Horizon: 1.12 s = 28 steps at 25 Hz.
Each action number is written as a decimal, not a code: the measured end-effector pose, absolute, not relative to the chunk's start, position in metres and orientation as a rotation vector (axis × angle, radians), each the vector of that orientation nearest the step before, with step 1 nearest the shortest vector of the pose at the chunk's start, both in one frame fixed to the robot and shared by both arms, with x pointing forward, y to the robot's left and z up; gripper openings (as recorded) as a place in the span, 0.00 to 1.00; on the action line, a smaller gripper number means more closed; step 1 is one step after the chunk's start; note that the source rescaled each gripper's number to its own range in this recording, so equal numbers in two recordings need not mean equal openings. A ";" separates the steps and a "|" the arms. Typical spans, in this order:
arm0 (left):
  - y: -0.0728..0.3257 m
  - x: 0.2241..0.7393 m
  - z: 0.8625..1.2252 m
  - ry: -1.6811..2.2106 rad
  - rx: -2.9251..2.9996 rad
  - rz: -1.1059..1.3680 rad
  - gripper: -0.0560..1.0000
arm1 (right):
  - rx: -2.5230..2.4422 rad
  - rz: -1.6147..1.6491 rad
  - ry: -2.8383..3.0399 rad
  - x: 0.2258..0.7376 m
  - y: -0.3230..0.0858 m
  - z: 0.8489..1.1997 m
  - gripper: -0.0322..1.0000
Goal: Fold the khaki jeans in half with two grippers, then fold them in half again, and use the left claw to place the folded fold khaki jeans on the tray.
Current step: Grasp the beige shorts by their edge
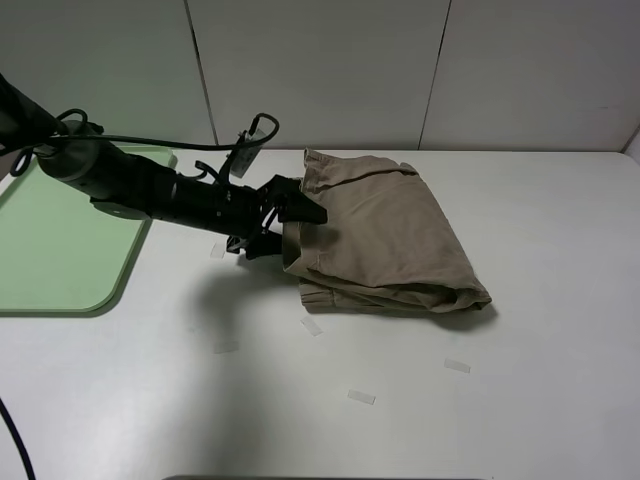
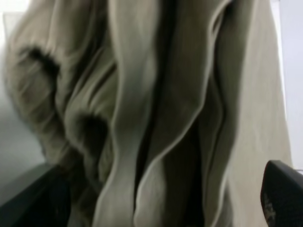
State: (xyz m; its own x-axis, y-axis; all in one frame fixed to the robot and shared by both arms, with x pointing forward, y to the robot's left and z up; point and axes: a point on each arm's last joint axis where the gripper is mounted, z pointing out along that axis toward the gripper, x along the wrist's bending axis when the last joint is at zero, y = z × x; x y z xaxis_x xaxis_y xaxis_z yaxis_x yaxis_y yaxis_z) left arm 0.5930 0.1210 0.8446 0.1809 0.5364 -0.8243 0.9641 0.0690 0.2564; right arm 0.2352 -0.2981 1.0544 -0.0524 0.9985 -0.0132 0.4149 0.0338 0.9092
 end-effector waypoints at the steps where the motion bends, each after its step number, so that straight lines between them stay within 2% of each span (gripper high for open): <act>1: 0.119 0.594 0.846 1.463 1.587 -0.613 0.79 | 1.475 0.993 1.568 0.235 -0.298 1.054 1.00; 28: 0.097 0.592 0.839 1.401 1.641 -0.581 0.79 | 1.476 0.995 1.568 0.235 -0.298 1.054 1.00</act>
